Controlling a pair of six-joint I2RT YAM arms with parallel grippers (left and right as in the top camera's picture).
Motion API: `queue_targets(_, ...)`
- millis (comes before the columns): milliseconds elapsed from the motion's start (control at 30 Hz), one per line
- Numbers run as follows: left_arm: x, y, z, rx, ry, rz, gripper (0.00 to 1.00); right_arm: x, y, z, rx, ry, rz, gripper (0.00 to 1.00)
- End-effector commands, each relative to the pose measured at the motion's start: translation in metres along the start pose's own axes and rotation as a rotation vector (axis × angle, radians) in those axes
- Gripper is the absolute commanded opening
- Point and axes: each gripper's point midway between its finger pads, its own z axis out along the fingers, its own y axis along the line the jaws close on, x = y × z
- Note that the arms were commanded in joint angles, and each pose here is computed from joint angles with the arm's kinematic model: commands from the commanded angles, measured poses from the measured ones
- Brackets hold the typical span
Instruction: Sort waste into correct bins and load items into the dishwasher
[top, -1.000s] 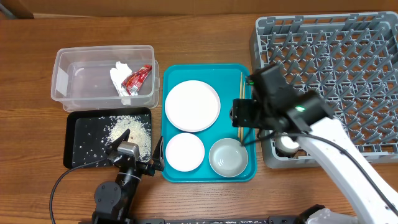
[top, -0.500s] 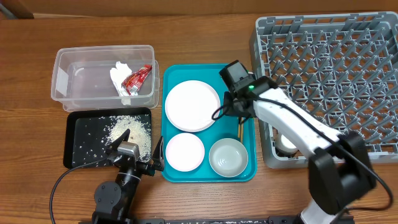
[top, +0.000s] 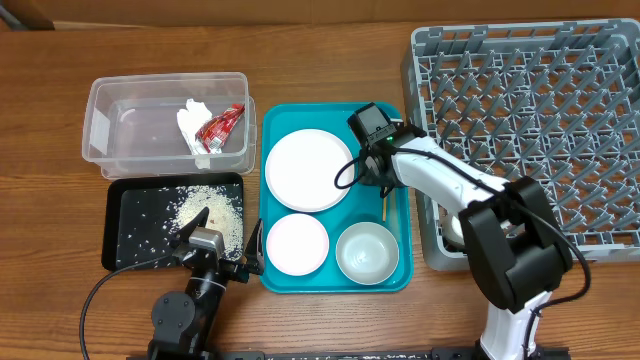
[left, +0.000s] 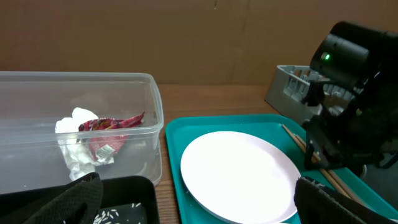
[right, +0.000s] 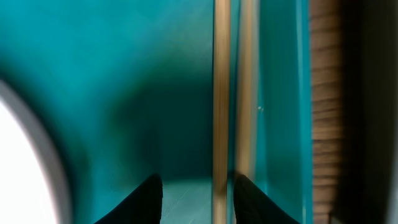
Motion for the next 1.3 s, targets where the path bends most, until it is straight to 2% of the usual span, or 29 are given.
queue_targets(0, 0.0, -0.001, 0.0, 0.01, -0.003, -0.007, 1.0, 0.005, -0.001, 0.009, 0.01, 0.022, -0.004, 0.34)
queue_targets(67, 0.0, -0.001, 0.0, 0.01, -0.003, -0.007, 1.0, 0.007, 0.002, 0.008, -0.004, 0.035, -0.006, 0.2)
queue_targets(200, 0.0, -0.001, 0.0, 0.01, -0.003, -0.007, 1.0, 0.006, 0.002, 0.003, -0.007, 0.033, -0.024, 0.04)
queue_targets(367, 0.0, -0.001, 0.0, 0.01, -0.003, -0.007, 1.0, -0.011, 0.004, -0.034, -0.032, -0.011, -0.022, 0.04)
queue_targets(533, 0.0, -0.001, 0.0, 0.01, -0.003, -0.007, 1.0, -0.047, 0.007, -0.117, -0.121, -0.173, -0.032, 0.04)
queue_targets(633, 0.0, -0.001, 0.0, 0.01, -0.003, -0.007, 1.0, -0.067, -0.015, -0.157, -0.1, -0.295, -0.01, 0.04)
queue_targets(733, 0.0, -0.001, 0.0, 0.01, -0.003, -0.007, 1.0, -0.084, -0.046, -0.175, -0.015, -0.38, -0.033, 0.04)
queue_targets(967, 0.0, -0.001, 0.0, 0.01, -0.003, -0.007, 1.0, -0.107, -0.099, -0.144, 0.086, -0.344, -0.108, 0.04)
queue_targets(1100, 0.0, -0.001, 0.0, 0.01, -0.003, -0.007, 1.0, -0.098, -0.088, -0.113, -0.031, -0.233, -0.211, 0.04)
queue_targets(1267, 0.0, -0.001, 0.0, 0.01, -0.003, -0.007, 1.0, -0.084, -0.095, -0.085, 0.016, -0.134, -0.227, 0.04)
